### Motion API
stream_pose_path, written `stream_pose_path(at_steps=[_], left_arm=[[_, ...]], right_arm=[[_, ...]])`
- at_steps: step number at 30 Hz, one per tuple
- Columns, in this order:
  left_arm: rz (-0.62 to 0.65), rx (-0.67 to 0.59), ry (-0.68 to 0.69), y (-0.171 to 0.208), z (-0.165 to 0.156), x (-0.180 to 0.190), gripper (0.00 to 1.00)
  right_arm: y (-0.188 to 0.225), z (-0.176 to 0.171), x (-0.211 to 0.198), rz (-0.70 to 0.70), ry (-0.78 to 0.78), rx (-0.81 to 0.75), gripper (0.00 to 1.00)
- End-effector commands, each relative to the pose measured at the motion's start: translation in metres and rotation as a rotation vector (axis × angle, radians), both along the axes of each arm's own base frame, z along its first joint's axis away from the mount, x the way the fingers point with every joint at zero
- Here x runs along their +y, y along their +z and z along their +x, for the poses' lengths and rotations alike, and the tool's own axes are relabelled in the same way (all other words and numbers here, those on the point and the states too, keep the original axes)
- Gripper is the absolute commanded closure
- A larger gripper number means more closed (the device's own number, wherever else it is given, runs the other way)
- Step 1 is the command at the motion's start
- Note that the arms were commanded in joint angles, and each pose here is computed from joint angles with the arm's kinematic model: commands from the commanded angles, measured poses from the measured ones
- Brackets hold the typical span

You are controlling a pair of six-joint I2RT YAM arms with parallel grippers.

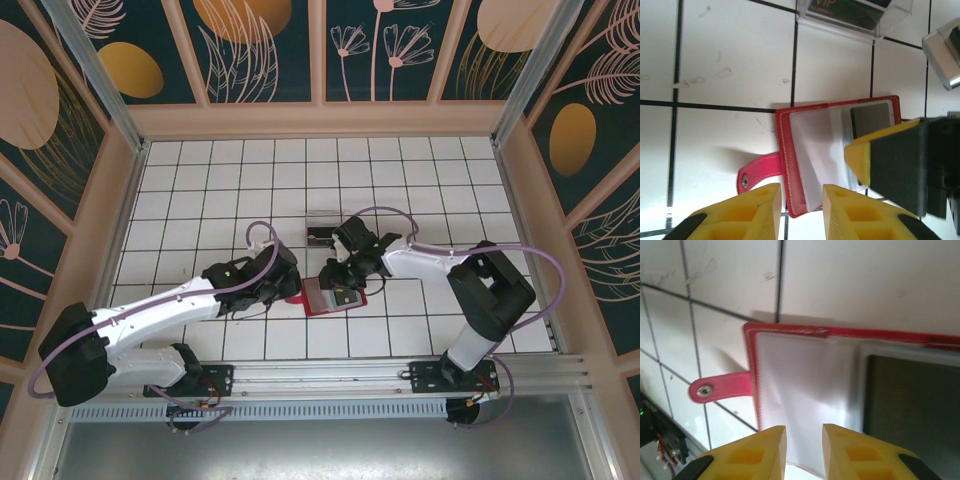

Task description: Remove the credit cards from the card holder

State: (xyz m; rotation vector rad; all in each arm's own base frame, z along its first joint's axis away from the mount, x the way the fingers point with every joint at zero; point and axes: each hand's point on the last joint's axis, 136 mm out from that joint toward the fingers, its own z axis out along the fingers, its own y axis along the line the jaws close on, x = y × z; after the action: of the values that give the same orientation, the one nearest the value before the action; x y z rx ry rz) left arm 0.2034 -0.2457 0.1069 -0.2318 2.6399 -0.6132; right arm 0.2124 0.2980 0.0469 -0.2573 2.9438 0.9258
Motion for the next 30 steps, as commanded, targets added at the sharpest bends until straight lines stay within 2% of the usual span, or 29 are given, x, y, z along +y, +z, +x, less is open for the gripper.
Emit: stream_pose_path(at_steps=[1,6,13,22,30], left_arm=[[-0.087,0.032,-0.059,-0.003,0.001,-0.030,0.71],[-0.108,0.074,-0.134,-0.016,0.009,-0.064,0.73],[-0.057,0.135,-0.204,-0.044,0.017,-0.091,0.73],[0.012,0.155,-0.219,-0.058,0.019,-0.089,0.73],[0.117,0.183,-0.217,-0.078,0.018,-0.075,0.75]], right_arm=[[0.004,0.015,-0.033,-0.083,-0.069,-0.048,0.74],[-0.005,0.020,-0.075,-0.149,-0.137,-0.051,0.67],[-0.025,0.008,-0.083,-0.177,-0.136,-0.019,0.63],[-0.029,-0.013,-0.062,-0.152,-0.115,0.005,0.63],[-0.024,-0.008,-0.075,-0.196,-0.183,-0.029,0.63]])
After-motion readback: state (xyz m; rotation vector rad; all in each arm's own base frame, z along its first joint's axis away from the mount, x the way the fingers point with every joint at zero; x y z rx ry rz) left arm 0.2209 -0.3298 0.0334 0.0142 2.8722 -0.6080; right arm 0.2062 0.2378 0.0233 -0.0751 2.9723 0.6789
